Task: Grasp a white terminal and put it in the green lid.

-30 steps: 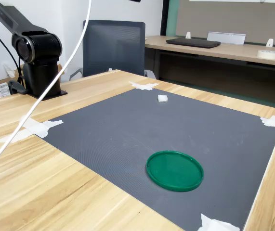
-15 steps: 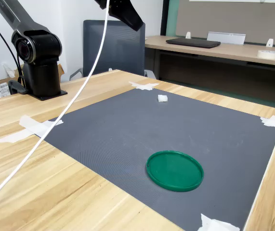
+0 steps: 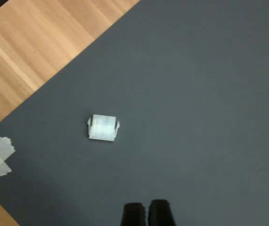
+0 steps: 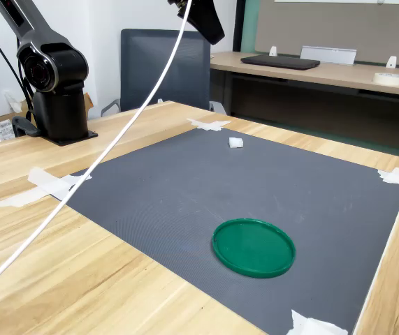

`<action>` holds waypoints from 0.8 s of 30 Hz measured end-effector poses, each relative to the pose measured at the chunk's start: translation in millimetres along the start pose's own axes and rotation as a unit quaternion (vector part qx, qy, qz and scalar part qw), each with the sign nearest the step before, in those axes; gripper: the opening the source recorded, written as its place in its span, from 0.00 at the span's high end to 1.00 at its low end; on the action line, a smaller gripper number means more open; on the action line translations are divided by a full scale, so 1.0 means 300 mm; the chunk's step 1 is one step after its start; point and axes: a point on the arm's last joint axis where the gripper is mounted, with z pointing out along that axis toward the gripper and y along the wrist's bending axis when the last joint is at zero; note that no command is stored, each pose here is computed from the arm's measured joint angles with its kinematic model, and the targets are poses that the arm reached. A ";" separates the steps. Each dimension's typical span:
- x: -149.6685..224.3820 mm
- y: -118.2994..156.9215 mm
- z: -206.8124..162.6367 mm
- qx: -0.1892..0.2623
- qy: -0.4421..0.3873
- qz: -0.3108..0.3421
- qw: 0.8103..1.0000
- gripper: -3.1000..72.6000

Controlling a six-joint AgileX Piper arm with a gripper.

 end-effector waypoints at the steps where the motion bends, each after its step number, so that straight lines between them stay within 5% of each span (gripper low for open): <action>1: -0.008 -0.002 0.006 -0.002 0.007 -0.007 1.000 0.98; 11: -0.113 -0.017 0.050 0.013 0.044 -0.103 0.994 0.79; 24: -0.142 0.034 0.148 -0.059 0.116 -0.156 0.979 0.69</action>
